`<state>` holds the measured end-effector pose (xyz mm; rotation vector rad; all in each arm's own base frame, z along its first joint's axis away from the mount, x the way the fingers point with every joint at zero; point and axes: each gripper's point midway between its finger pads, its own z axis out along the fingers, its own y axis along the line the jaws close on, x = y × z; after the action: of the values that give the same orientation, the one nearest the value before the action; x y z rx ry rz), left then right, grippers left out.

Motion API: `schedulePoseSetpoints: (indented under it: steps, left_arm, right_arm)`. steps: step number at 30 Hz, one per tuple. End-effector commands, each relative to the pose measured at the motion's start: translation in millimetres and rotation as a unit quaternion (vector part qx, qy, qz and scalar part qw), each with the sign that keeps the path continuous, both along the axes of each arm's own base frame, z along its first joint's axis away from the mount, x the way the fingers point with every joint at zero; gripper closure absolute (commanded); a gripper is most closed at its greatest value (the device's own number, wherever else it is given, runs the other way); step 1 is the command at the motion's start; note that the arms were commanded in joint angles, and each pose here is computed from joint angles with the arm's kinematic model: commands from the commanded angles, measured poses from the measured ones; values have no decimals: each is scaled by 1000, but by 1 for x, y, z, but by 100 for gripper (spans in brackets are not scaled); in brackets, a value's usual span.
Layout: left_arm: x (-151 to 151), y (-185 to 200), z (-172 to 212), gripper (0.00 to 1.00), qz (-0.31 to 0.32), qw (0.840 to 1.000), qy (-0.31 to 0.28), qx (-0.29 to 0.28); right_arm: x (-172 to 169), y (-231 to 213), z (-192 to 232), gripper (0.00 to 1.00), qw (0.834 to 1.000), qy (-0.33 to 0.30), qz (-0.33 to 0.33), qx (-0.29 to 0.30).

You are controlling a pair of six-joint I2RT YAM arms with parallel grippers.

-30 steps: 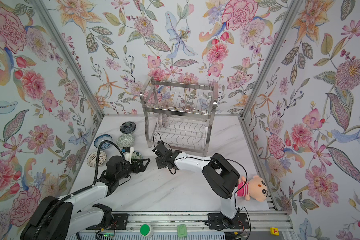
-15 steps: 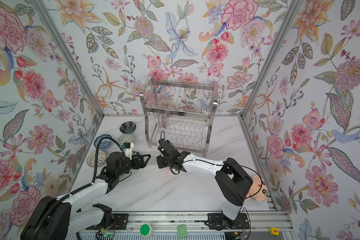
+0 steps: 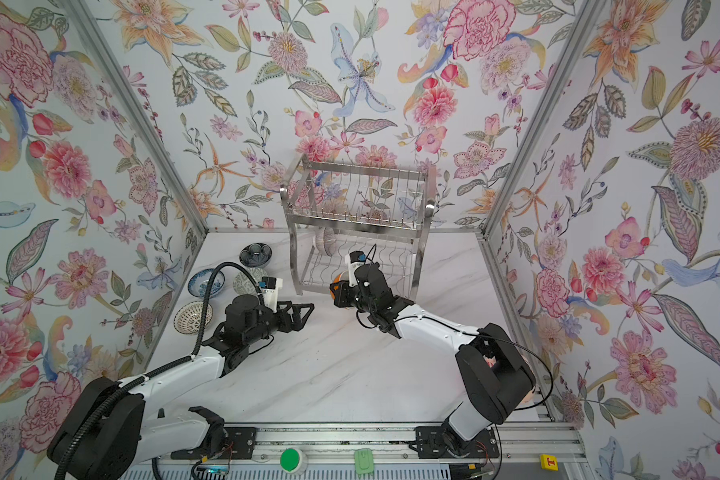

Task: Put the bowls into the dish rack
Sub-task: 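Carry the orange bowl into the rack beside the purple-striped bowl with the right gripper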

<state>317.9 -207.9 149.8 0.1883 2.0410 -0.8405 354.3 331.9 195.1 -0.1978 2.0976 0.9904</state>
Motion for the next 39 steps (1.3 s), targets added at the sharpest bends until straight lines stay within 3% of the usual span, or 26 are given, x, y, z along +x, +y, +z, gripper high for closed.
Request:
schedulePoseSetpoints:
  steps: [1,19,39]
  left_arm:
    - [8,-7,7,1,-3,1000,-18,22]
    - [28,-26,12,1,-11,998,-37,48]
    - [62,-38,11,1,-8,995,-51,90]
  right_arm:
    - [17,5,36,100,996,-44,-3,76]
    - [89,13,36,100,980,-31,-47,190]
    - [152,18,27,100,967,-32,-73,240]
